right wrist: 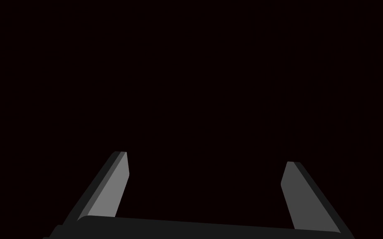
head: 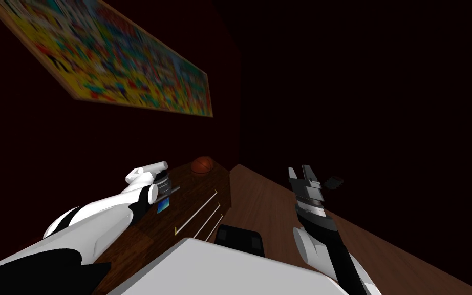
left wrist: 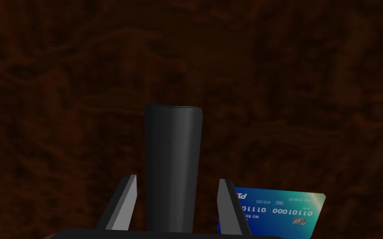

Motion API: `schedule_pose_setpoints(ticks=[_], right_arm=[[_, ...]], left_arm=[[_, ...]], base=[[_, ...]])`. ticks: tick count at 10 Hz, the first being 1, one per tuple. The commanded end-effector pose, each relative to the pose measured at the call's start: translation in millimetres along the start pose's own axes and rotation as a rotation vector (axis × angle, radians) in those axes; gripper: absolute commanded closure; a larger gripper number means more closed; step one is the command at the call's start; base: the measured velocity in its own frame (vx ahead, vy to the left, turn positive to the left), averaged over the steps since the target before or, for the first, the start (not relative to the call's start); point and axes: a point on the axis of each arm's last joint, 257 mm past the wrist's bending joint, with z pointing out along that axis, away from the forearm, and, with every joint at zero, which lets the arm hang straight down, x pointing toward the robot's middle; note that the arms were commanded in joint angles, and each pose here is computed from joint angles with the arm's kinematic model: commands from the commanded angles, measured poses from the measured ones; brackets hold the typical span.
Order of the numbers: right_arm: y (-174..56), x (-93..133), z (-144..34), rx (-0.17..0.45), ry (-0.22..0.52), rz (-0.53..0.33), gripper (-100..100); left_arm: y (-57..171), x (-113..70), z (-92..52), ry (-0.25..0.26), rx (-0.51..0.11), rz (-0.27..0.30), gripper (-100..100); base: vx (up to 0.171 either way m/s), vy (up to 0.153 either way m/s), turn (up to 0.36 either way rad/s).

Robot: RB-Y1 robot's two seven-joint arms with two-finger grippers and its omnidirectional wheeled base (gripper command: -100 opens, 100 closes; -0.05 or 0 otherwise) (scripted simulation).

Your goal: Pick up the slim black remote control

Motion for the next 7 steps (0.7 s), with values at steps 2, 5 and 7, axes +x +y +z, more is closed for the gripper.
schedule_pose_setpoints(ticks=[2, 5, 7], right_arm=[[0.0, 0.0, 0.0, 0.0, 0.0, 0.0, 0], [0.0, 0.0, 0.0, 0.0, 0.0, 0.0, 0], [0.0, 0.0, 0.0, 0.0, 0.0, 0.0, 0]], left_arm=[[0.0, 0.0, 0.0, 0.0, 0.0, 0.0, 100], [0.0, 0.0, 0.0, 0.0, 0.0, 0.0, 0], [-12.4, -9.6, -14.4, -0.015, 0.029, -0.012, -100]], base=[[0.0, 0.0, 0.0], [0.0, 0.0, 0.0], [0.019, -0.05, -0.026]])
